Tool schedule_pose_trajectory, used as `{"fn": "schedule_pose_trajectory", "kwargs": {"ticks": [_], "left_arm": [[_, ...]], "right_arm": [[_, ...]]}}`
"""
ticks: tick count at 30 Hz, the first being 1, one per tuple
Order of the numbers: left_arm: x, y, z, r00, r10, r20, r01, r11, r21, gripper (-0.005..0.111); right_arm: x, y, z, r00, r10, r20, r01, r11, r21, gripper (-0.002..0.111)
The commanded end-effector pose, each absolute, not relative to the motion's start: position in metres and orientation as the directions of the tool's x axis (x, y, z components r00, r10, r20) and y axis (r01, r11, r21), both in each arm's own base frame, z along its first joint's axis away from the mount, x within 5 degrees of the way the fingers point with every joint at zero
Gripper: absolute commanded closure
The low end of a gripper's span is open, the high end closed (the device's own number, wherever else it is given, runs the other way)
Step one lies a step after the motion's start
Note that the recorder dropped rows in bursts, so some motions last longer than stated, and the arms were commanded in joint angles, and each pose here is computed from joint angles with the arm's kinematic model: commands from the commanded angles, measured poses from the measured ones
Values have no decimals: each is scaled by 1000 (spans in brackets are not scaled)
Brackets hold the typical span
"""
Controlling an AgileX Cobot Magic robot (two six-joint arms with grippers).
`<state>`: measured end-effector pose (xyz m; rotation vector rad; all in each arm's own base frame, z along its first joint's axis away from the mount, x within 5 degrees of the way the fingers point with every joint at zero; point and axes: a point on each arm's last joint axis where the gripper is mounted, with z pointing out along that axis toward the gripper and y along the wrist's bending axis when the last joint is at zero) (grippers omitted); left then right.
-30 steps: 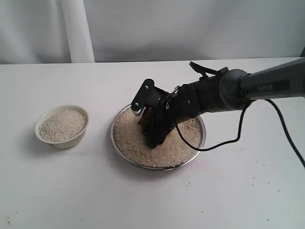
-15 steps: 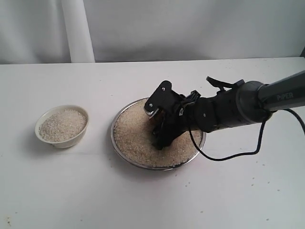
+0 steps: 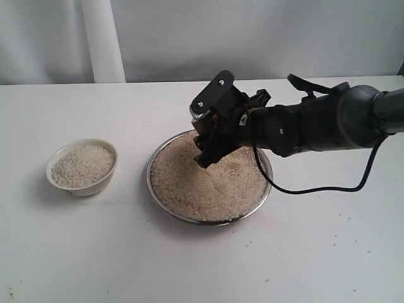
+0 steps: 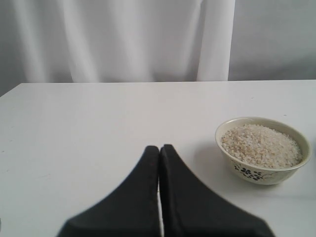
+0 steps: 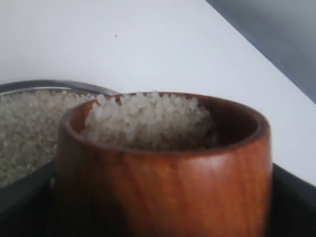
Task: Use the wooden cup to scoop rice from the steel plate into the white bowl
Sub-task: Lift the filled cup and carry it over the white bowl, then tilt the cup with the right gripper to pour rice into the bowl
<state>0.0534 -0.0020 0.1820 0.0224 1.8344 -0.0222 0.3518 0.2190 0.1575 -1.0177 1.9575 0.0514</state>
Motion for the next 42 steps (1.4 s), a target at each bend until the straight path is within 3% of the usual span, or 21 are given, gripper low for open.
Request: {"fn": "schedule_pose_trajectory", "kwargs": {"ticks": [1,15,24,28,34,42], "left_arm": [[53,-2,182,-254,1,-967,28,1000,-7,107],[53,-2,182,-254,1,-967,28,1000,-7,107],[53,-2,182,-254,1,-967,28,1000,-7,107],[53,-2,182,-254,1,-967,28,1000,-7,107],[53,-2,182,-254,1,-967,28,1000,-7,107],[53,-2,182,-254,1,-967,28,1000,-7,107]], "right_arm": [[349,234,179,-170,-618,-767,-671,643,-370,108],[358,315,239,-6,-663,-749,-785,467,-407,108],[368,373,226,97,-767,-634,-824,296,-484,108],[372,392,215,129,-835,-536,-796,235,-557,108],[366,412,202,192,-949,-251,-691,51,-721,108],[348,436,182,281,-960,-19,-588,-156,-794,108]]}}
